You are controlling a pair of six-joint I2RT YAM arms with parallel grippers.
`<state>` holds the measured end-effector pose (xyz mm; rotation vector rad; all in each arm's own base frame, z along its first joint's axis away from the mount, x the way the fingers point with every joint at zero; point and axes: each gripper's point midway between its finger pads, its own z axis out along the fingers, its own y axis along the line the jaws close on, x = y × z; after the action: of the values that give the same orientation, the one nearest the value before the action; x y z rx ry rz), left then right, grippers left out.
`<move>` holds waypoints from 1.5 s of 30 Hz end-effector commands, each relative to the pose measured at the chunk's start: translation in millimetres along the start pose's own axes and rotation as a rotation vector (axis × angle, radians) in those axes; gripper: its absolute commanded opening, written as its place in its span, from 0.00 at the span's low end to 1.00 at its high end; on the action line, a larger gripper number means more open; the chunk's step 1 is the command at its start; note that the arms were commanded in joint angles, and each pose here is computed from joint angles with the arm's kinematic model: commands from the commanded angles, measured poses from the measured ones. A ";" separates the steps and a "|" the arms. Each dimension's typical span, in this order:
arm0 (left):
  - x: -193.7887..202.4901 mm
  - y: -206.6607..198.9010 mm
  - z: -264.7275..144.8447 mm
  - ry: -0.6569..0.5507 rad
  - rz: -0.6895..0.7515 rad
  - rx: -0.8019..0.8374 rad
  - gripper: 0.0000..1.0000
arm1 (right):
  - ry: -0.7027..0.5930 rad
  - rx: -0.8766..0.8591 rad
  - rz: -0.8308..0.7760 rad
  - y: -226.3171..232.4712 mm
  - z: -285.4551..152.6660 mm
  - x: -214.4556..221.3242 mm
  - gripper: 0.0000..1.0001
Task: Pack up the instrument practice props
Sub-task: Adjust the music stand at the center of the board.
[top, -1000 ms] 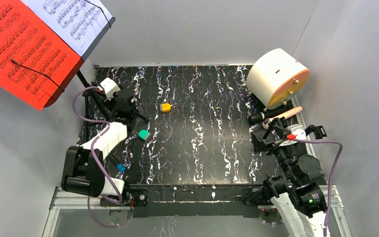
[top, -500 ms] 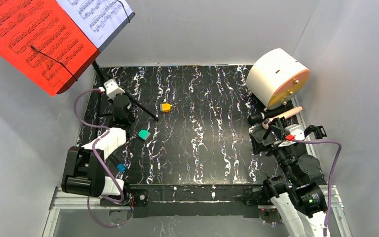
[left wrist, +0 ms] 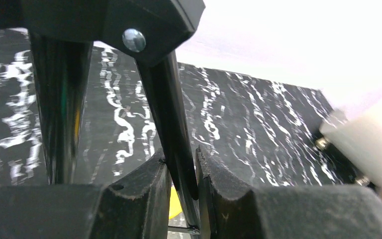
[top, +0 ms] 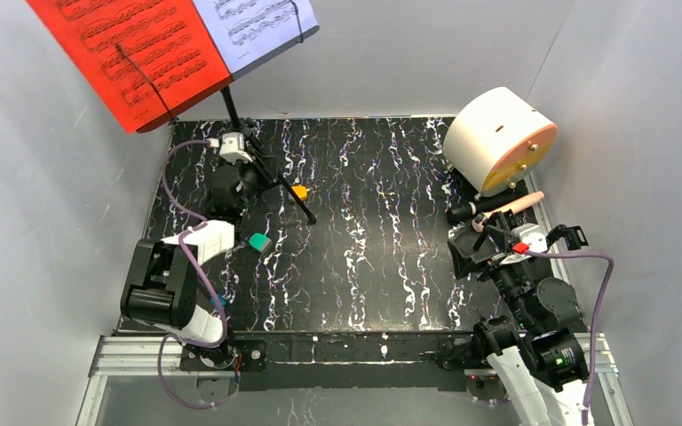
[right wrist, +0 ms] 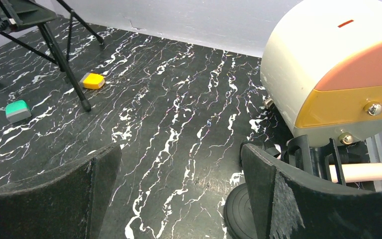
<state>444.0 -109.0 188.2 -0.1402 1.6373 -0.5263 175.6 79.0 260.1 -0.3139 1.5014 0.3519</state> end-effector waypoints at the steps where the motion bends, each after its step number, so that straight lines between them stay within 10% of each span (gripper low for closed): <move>1: 52.8 -65.7 -4.9 0.207 0.025 0.308 0.00 | -0.051 -0.009 -0.022 1.2 -2.8 -14.3 0.99; 25: 99.2 -139.6 -70.7 0.522 -0.047 0.720 0.00 | 0.007 -0.247 0.048 44.9 7.0 -71.0 0.98; 45: 77.9 -62.4 -109.3 0.513 0.278 0.285 0.09 | 0.156 -0.397 0.239 71.8 62.4 -64.1 0.99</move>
<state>314.1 -199.7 180.3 0.4333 1.9301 -0.8472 197.3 160.8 297.8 -0.4819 1.6913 0.7913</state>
